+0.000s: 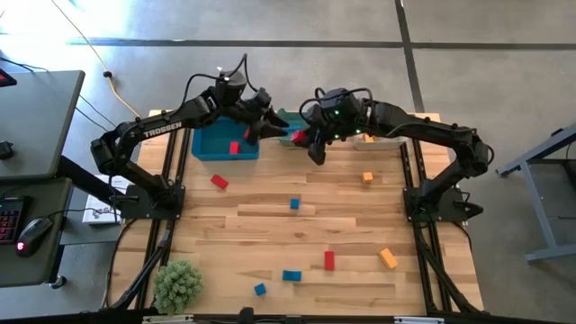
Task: Sort & place blocks by color
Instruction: Put the red block into the blue bin
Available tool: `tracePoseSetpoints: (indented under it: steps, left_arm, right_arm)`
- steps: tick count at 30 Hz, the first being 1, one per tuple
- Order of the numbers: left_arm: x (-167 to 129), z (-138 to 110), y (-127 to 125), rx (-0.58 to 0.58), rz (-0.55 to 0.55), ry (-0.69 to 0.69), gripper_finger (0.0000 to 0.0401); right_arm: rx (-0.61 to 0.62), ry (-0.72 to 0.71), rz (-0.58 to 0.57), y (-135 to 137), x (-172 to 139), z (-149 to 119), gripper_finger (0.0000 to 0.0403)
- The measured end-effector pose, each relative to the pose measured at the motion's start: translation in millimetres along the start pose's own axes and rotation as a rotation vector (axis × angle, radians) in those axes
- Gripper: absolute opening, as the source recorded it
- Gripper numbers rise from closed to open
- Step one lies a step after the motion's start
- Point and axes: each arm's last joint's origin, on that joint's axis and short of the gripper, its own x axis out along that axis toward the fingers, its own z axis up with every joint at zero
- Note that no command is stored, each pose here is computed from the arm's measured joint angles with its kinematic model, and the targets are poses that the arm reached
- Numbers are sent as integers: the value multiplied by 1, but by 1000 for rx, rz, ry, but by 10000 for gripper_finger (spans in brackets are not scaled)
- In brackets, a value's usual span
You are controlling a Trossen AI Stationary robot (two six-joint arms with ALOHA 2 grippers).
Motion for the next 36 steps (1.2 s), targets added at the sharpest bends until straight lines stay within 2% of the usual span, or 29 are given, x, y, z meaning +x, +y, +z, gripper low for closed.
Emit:
tracePoseSetpoints:
  steps: [4, 8, 12, 15, 21, 32, 36]
  left_arm:
    - [2, -1, -3, 146, -53, 8, 195]
    - [7, -2, -9, 341, -77, 10, 195]
    - [15, -5, -20, 541, -117, 11, 195]
    - [21, -7, -27, 644, -137, 11, 195]
    - [29, -10, -36, 733, -133, 25, 195]
    - [41, -16, -54, 836, -201, 24, 195]
    - [46, -18, -61, 893, -134, 39, 195]
  right_arm:
    - [70, 31, 57, 3, -6, 2, 109]
    - [157, 57, 121, 5, -6, 1, 109]
    - [244, 120, 174, 4, 2, -4, 109]
    - [290, 146, 223, 4, 7, -6, 109]
    - [323, 173, 329, 3, 10, -6, 109]
    - [409, 203, 461, -3, 6, -5, 109]
    - [435, 226, 487, -2, 6, -6, 109]
